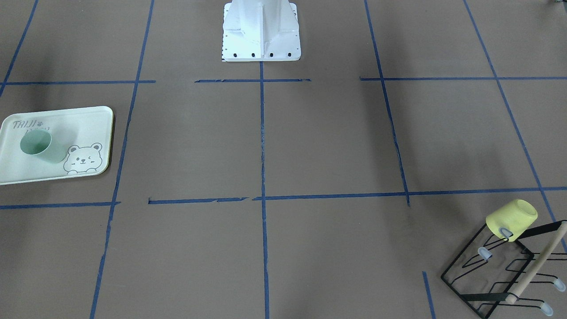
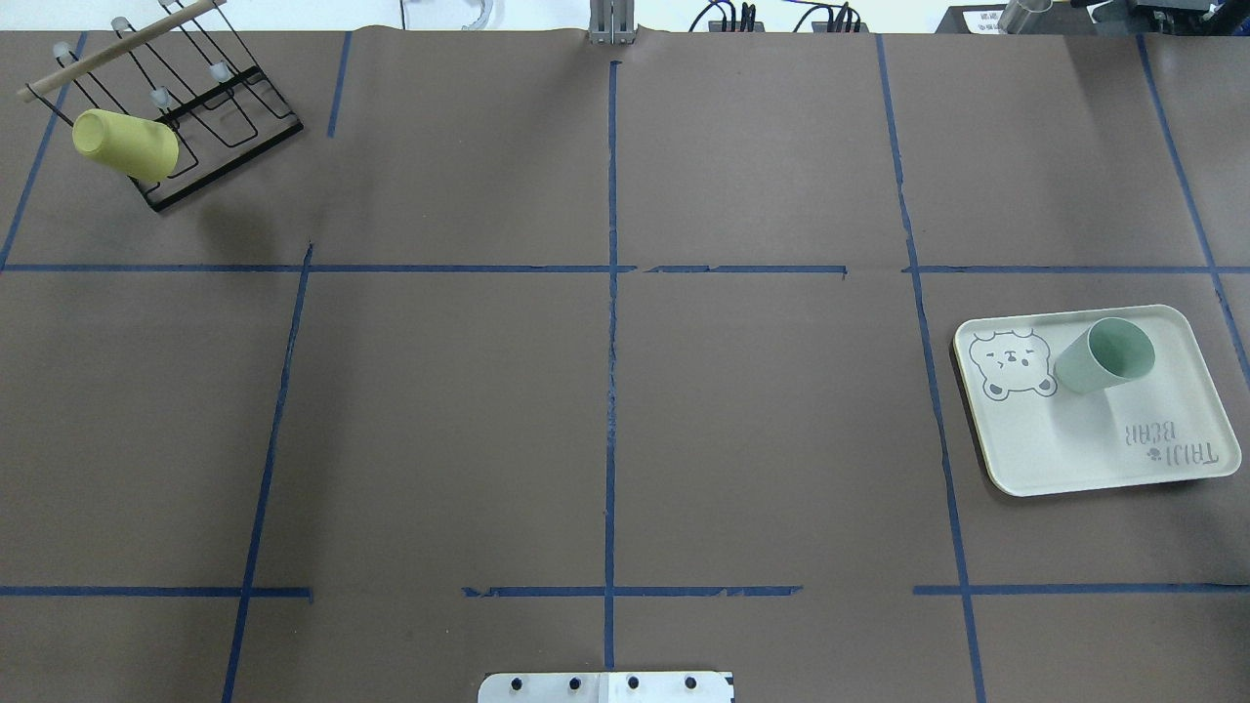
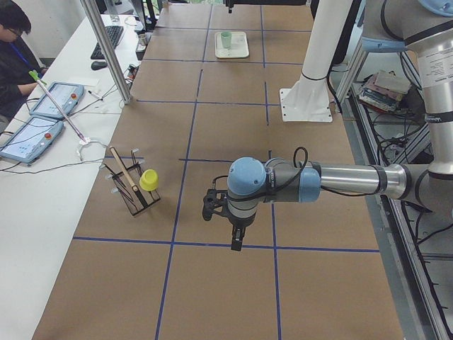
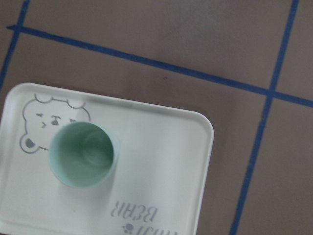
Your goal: Left arm grabs green cup and hands to right arm on tray
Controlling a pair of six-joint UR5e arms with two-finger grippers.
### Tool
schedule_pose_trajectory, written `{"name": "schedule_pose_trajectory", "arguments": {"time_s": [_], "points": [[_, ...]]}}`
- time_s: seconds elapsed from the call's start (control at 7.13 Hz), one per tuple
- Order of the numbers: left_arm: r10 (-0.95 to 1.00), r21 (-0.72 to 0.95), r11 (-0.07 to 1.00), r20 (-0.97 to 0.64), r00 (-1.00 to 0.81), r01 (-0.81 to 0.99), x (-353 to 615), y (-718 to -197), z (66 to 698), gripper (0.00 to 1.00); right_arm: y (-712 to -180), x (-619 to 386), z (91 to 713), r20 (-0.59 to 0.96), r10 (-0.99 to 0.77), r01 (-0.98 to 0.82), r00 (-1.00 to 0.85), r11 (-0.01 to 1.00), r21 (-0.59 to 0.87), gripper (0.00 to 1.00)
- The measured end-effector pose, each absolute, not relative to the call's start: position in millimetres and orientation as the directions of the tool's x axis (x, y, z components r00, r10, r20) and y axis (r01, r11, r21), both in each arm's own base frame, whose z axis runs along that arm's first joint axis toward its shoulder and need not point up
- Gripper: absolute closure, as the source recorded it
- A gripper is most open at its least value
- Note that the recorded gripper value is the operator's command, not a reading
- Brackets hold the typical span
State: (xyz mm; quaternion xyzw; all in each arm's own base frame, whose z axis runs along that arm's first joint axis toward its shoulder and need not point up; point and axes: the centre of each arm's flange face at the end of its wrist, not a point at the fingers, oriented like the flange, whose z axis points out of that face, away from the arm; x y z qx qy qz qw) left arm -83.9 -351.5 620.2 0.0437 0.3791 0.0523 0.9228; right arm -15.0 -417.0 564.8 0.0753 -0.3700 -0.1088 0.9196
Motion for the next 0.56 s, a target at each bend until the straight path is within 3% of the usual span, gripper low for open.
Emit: {"name": "schedule_pose_trajectory", "arguments": {"time_s": [0.56], "points": [[0.104, 0.086, 0.994, -0.697, 0.710, -0.062, -84.0, -344.5, 631.5, 0.00, -364.3, 33.5, 612.5, 0.688, -0.170, 0.113, 0.705, 0.985, 0.127, 0.00]]}}
